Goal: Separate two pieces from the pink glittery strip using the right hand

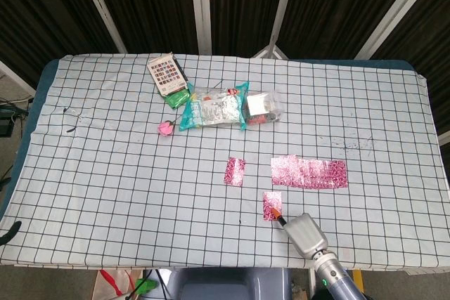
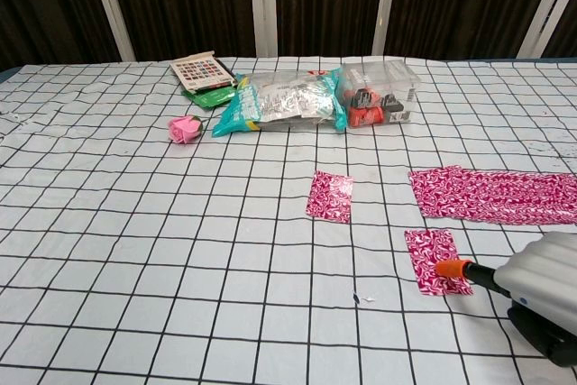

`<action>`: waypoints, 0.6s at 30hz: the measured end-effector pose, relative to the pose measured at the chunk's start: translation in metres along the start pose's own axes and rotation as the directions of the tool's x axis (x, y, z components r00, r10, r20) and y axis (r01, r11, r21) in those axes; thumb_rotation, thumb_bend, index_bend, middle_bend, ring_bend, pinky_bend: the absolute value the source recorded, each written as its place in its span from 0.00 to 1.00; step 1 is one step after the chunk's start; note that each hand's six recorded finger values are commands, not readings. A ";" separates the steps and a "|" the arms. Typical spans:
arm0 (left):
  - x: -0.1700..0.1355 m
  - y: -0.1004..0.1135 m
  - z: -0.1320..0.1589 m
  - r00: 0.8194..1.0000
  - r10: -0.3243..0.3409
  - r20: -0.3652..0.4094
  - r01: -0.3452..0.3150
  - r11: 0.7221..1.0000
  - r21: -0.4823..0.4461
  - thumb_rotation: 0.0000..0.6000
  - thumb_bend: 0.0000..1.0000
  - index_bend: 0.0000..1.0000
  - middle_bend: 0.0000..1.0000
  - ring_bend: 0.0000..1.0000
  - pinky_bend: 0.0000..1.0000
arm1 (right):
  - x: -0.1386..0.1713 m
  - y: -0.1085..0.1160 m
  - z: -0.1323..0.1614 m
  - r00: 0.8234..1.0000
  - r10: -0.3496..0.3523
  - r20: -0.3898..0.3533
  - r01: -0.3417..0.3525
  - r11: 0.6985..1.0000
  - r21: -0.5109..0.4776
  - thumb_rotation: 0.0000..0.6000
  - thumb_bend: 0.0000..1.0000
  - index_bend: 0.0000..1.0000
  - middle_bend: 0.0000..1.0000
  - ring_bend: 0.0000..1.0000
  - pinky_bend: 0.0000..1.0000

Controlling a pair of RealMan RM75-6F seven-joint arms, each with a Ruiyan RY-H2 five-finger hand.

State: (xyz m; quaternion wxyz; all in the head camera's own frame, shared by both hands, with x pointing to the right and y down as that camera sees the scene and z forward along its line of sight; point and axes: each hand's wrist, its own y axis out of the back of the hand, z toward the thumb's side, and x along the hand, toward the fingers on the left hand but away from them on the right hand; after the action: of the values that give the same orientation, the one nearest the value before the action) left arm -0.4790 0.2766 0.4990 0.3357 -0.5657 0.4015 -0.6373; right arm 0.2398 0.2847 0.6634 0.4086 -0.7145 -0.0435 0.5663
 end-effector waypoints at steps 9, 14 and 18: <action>0.000 0.000 -0.001 1.000 0.001 -0.003 -0.001 1.000 0.000 1.00 0.35 0.16 0.00 0.00 0.09 | 0.009 -0.001 0.000 1.000 -0.004 -0.003 0.004 1.000 -0.003 1.00 0.77 0.12 0.83 0.84 0.61; 0.001 0.000 0.000 1.000 0.001 -0.002 -0.001 1.000 0.001 1.00 0.35 0.16 0.00 0.00 0.09 | 0.009 0.012 0.002 0.998 -0.054 -0.010 0.054 0.998 -0.019 1.00 0.77 0.12 0.82 0.81 0.61; 0.001 -0.001 0.000 1.000 0.000 -0.002 0.000 1.000 0.002 1.00 0.35 0.16 0.00 0.00 0.09 | 0.008 0.031 0.004 0.990 -0.138 -0.011 0.137 0.988 -0.064 1.00 0.77 0.09 0.48 0.51 0.38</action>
State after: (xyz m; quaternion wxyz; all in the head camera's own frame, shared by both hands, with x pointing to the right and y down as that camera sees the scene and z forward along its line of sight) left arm -0.4788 0.2762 0.5000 0.3359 -0.5648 0.4008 -0.6383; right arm 0.2267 0.2704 0.6374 0.4243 -0.7265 -0.1075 0.5297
